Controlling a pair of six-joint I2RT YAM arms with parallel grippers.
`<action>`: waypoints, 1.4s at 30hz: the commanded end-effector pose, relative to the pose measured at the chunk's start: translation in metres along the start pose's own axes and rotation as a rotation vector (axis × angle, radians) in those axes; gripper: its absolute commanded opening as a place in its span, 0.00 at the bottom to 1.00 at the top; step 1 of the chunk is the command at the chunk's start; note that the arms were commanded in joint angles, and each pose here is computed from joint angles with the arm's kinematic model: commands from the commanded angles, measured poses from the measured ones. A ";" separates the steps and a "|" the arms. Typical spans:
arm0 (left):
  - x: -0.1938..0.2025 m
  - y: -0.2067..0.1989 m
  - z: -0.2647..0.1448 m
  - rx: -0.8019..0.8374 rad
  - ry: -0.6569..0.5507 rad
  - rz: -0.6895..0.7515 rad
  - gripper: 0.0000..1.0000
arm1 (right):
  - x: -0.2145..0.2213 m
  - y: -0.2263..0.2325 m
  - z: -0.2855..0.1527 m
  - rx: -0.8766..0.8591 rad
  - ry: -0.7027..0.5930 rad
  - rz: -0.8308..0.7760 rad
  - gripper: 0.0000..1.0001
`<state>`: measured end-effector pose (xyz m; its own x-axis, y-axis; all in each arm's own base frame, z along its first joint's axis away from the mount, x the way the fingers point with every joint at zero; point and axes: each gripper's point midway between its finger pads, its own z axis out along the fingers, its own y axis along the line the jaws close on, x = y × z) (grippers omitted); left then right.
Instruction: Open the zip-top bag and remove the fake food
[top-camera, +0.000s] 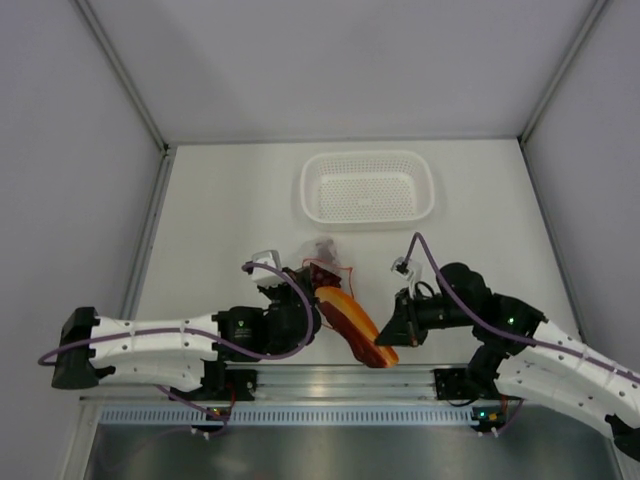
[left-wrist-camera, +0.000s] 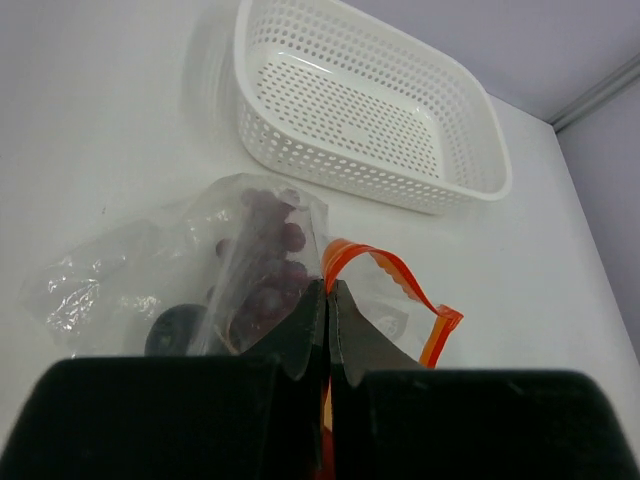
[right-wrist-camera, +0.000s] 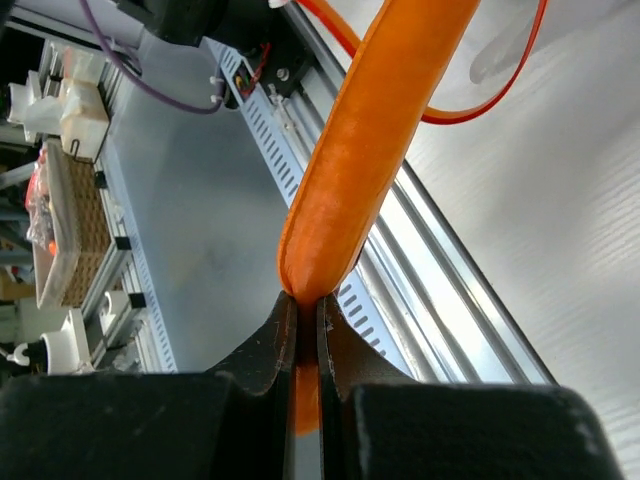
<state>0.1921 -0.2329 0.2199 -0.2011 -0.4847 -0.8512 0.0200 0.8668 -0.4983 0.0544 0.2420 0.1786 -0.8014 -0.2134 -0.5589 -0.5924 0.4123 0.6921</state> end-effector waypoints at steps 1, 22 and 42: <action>-0.021 -0.001 0.000 -0.031 -0.063 -0.003 0.00 | -0.022 0.038 -0.032 -0.075 -0.081 -0.147 0.00; -0.015 0.025 0.006 -0.053 0.021 -0.106 0.00 | -0.175 0.059 -0.151 0.345 -0.718 -0.120 0.00; -0.035 0.010 0.000 -0.012 0.027 -0.131 0.00 | -0.312 -0.094 -0.070 0.610 -1.204 0.409 0.00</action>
<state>0.1975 -0.2081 0.2205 -0.2554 -0.5552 -0.7915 -0.0263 0.8224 -0.5683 0.3238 0.2132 0.3067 -0.3073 0.6084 -0.7317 -0.0274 0.7630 0.6459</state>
